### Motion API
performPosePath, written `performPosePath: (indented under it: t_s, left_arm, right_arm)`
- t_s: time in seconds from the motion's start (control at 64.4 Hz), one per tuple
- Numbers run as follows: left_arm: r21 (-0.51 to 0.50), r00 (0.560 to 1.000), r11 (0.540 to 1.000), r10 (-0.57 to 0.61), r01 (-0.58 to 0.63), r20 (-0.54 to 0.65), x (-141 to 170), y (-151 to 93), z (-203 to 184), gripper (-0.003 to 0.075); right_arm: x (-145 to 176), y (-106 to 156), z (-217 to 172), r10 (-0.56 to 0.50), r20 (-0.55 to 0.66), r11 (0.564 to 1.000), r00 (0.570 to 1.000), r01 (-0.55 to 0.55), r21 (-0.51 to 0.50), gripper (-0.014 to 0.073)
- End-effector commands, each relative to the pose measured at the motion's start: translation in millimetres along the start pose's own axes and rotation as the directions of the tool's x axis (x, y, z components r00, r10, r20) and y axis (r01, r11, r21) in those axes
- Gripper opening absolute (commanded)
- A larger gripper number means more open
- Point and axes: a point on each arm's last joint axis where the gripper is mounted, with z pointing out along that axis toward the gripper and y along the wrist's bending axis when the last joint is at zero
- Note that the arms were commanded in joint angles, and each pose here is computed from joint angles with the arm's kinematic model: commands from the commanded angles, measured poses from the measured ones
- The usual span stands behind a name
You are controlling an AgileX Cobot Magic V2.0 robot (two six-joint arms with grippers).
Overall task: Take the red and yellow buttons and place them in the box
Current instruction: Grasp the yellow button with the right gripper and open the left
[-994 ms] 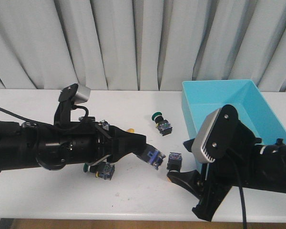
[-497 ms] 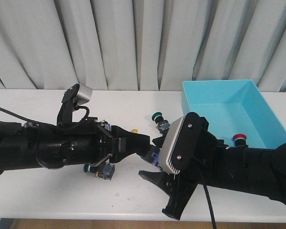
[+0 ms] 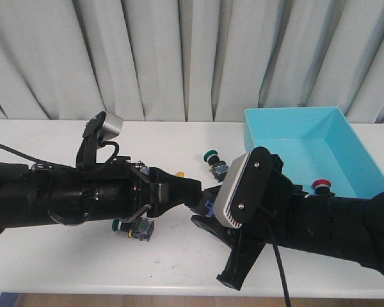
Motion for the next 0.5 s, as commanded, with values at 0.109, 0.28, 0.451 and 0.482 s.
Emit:
performPosePath:
  t_s: [0.109,0.28,0.451,0.482]
  left_arm:
    - [0.128,0.994,0.986,0.106,-0.107,0.016,-6,-22,-6,0.0566]
    - [0.096,0.974,0.971,0.224,-0.22,-0.03,-1,-17,-7,0.0661]
    - [-0.012,0.906,0.908,0.417,-0.419,-0.076,-5,2,-14,0.0647]
    - [-0.035,0.892,0.894,0.443,-0.447,-0.089,-6,6,-16,0.0642]
  right_arm:
    - [-11,-4,-6,0.012,0.046,1.0,0.999,-0.013,0.023,0.0238]
    - [-11,-16,-13,0.002,0.025,0.988,1.0,-0.006,0.157,0.0239]
    - [-11,-32,-26,0.012,0.0,0.935,1.0,-0.011,0.355,0.0242]
    - [-10,-37,-28,0.022,-0.01,0.916,1.0,-0.016,0.401,0.0243]
